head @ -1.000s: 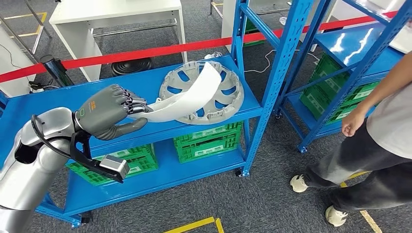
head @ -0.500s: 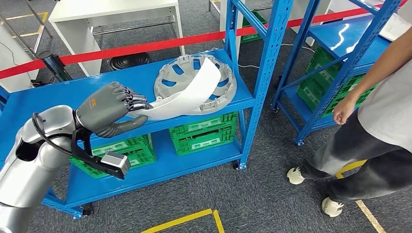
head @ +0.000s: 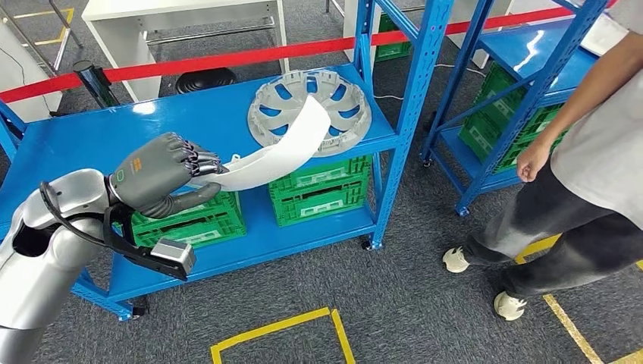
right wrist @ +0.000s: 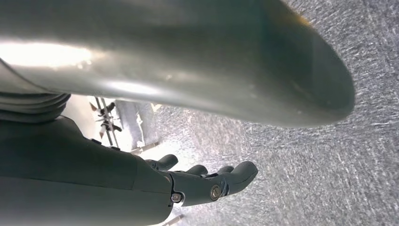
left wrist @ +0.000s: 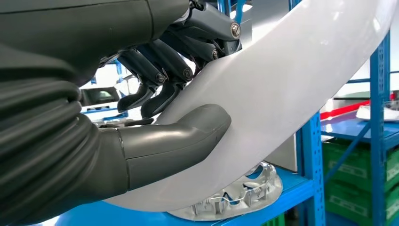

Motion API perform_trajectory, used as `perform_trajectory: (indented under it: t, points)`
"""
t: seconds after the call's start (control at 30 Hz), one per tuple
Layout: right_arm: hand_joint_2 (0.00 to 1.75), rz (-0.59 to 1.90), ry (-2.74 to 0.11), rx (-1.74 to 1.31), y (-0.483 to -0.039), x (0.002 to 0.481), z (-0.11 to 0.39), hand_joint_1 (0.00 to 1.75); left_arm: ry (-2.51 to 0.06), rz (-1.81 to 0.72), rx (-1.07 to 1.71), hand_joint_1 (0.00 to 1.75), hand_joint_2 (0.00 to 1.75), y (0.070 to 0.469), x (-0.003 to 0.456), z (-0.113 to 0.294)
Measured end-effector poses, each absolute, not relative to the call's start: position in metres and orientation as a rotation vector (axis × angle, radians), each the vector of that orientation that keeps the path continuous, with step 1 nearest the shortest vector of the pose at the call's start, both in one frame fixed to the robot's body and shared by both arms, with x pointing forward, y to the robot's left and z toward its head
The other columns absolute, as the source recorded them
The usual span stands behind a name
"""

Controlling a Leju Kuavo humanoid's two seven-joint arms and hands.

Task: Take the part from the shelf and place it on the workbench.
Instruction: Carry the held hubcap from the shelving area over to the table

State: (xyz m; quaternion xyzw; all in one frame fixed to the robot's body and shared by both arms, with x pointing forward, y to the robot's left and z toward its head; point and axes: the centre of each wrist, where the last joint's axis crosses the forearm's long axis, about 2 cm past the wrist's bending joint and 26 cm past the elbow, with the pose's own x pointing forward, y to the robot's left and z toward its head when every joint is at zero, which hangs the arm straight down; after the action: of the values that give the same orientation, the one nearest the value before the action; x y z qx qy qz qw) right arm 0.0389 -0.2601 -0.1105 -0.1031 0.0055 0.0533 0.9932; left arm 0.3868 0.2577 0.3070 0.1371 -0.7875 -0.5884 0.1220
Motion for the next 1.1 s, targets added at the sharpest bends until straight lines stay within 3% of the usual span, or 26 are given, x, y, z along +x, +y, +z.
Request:
perform_trajectory:
  t: [1.1]
  points:
    - [0.0, 0.134, -0.007, -0.204, -0.2571, 0.0424, -0.1099, 0.0, -2.278, -1.736, 0.434, 1.75, 1.75, 0.2656, 0.3844, 0.3088]
